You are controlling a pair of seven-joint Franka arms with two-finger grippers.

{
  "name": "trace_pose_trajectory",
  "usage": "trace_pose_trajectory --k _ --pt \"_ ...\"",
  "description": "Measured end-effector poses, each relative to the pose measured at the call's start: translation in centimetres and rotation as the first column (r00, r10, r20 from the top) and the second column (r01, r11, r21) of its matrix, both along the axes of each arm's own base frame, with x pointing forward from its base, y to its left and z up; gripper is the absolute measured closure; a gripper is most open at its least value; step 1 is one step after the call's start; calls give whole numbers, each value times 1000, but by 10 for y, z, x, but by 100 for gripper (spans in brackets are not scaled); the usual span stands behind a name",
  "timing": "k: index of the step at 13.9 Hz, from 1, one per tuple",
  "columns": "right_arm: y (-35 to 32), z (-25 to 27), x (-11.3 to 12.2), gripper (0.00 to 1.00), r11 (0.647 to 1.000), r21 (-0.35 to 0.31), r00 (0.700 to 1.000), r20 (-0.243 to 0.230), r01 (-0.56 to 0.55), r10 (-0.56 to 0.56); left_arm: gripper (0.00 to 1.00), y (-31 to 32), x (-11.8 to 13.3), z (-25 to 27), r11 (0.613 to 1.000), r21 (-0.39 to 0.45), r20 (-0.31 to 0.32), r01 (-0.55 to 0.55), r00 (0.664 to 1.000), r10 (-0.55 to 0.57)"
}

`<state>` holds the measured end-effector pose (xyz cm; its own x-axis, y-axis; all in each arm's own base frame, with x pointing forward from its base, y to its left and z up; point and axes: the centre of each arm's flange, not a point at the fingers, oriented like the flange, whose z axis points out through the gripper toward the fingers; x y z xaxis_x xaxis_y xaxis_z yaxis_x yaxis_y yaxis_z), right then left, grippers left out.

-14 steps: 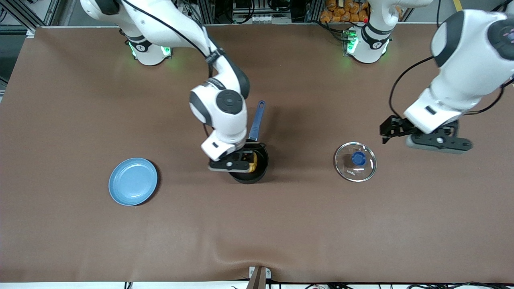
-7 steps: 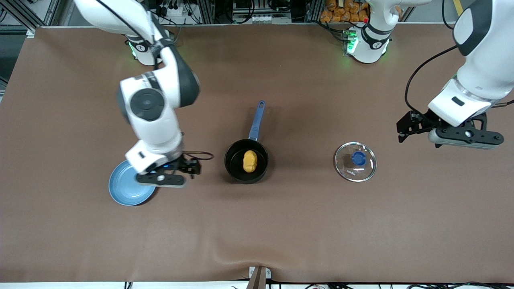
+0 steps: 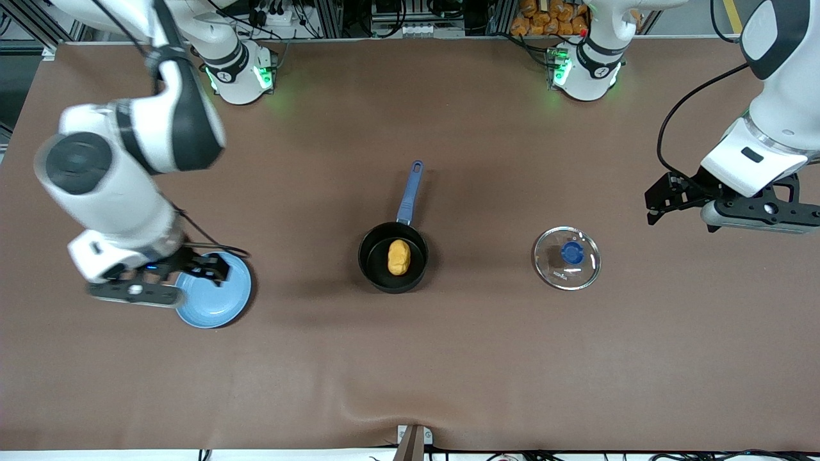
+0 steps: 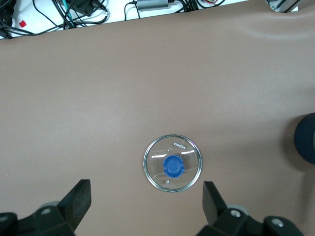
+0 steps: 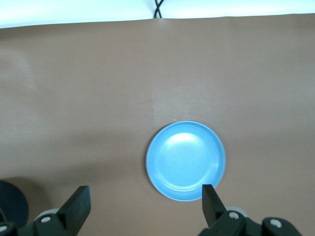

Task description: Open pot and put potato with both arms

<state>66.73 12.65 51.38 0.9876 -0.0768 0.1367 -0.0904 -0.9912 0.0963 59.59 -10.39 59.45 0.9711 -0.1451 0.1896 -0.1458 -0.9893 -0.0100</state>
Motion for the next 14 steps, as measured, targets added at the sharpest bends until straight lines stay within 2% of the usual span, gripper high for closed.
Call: trace_pose_trajectory --k 2,4,8,11,14 --pt "-48 20 -5 0 997 73 999 -30 -13 15 0 0 0 0 1000 0 0 0 1000 0" --pt "-95 37 -11 0 995 102 999 -42 -1 5 0 0 0 0 1000 0 1 -1 1000 1" --pt "-123 68 -33 0 993 112 998 -62 27 -20 0 0 2 0 1000 -1 0 0 1000 0" --pt "-124 91 -47 0 993 117 999 -51 23 -17 0 -9 0 4 998 54 1 26 1000 -26" --pt "-126 105 -62 0 992 124 999 -33 20 -16 0 -20 -7 3 997 72 -37 14 999 -11"
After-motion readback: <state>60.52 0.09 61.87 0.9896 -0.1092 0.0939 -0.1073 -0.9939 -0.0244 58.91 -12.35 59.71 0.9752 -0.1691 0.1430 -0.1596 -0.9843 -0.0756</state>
